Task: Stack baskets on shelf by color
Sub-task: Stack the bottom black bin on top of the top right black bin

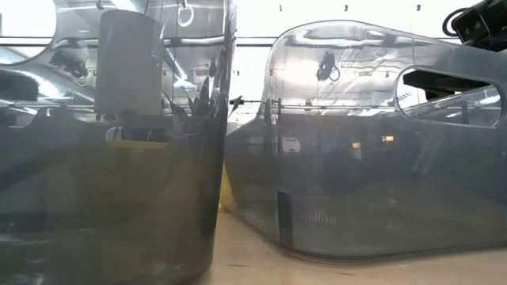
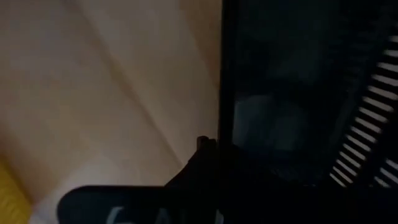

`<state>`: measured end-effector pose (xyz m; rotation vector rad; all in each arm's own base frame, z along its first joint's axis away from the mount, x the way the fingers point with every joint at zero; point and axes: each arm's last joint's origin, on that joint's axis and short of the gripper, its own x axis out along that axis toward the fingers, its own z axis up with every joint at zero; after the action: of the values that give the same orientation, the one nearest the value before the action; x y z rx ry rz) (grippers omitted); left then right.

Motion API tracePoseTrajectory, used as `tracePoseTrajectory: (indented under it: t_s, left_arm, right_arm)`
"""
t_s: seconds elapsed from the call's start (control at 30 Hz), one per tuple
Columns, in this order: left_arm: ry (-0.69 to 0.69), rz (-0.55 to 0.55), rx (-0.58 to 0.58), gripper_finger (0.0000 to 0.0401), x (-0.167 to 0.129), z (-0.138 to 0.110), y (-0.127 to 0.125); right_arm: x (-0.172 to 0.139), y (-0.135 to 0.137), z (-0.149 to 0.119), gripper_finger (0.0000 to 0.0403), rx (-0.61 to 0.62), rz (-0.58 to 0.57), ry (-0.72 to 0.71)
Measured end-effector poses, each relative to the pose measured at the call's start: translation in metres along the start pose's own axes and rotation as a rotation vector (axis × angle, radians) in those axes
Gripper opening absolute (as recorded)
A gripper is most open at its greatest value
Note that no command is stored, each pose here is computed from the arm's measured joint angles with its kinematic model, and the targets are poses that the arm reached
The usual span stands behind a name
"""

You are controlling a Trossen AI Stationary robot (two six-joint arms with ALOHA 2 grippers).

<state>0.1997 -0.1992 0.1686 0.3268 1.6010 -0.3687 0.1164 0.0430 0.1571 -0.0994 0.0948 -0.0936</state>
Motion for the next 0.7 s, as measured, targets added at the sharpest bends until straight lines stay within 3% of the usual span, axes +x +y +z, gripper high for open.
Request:
tracePoseTrajectory:
  t_s: [0.23,0.37,0.5,0.7]
  left_arm:
    - [-0.126,0.069,-0.097,0.0003,-0.048,-0.025,0.017]
    - [-0.249,0.008,-0.218,0.0003,-0.08,-0.044,0.029]
    - [-0.362,-0.022,-0.485,0.0003,-0.106,-0.065,0.052]
    - [-0.472,0.058,-0.991,0.0003,-0.129,-0.101,0.093]
  right_arm:
    - [0.0,0.0,0.0,0.0014,0.0,0.0,0.0]
    - [0.0,0.0,0.0,0.0014,0.0,0.0,0.0]
    - [0.0,0.0,0.0,0.0014,0.0,0.0,0.0]
    - [0.0,0.0,0.0,0.0014,0.0,0.0,0.0]
